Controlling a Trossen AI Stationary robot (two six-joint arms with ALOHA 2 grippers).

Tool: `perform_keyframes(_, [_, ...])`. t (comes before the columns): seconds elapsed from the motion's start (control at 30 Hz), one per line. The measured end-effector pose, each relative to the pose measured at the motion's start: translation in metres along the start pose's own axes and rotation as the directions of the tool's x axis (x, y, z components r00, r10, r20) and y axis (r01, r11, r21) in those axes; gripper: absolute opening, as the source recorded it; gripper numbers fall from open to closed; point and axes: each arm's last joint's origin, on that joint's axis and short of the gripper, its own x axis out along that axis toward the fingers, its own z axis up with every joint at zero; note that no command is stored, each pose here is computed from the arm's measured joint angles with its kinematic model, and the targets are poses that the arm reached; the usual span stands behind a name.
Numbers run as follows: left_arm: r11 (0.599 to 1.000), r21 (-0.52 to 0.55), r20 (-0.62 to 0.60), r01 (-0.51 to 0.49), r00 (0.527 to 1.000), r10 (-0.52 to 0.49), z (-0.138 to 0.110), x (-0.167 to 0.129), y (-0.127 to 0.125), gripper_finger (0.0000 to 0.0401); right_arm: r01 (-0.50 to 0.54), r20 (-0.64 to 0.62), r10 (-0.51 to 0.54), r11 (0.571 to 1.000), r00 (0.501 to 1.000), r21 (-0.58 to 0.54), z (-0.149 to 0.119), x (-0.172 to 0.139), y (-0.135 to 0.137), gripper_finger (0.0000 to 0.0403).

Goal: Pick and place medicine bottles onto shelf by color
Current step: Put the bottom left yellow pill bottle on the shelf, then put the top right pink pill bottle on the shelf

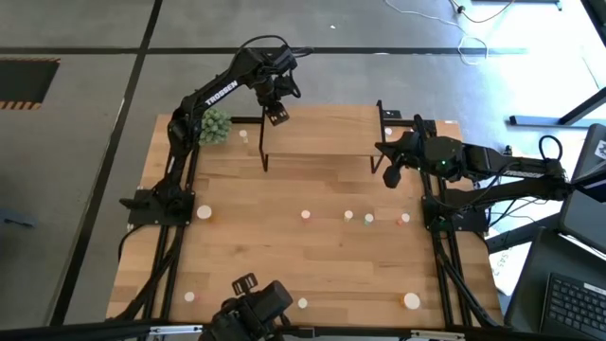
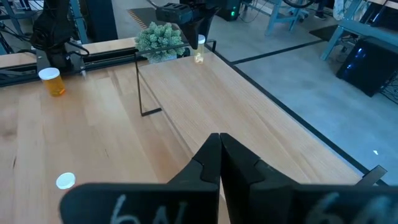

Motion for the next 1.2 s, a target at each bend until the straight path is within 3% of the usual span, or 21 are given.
perform_keyframes(0.57, [1.000,0.000,0.000,-0.020,1.000,0.020,0.000,-0.002,0.001,0.0167,0.000,0.000,0.000,1.000,1.000,0.000,0.000,0.000,0.000,0.0006])
perform_keyframes(1.2, [0.996,0.005,0.095,-0.089,0.992,0.088,0.002,-0.034,-0.004,0.0167,0.000,0.000,0.000,1.000,1.000,0.000,0.000,0.000,0.000,0.0006])
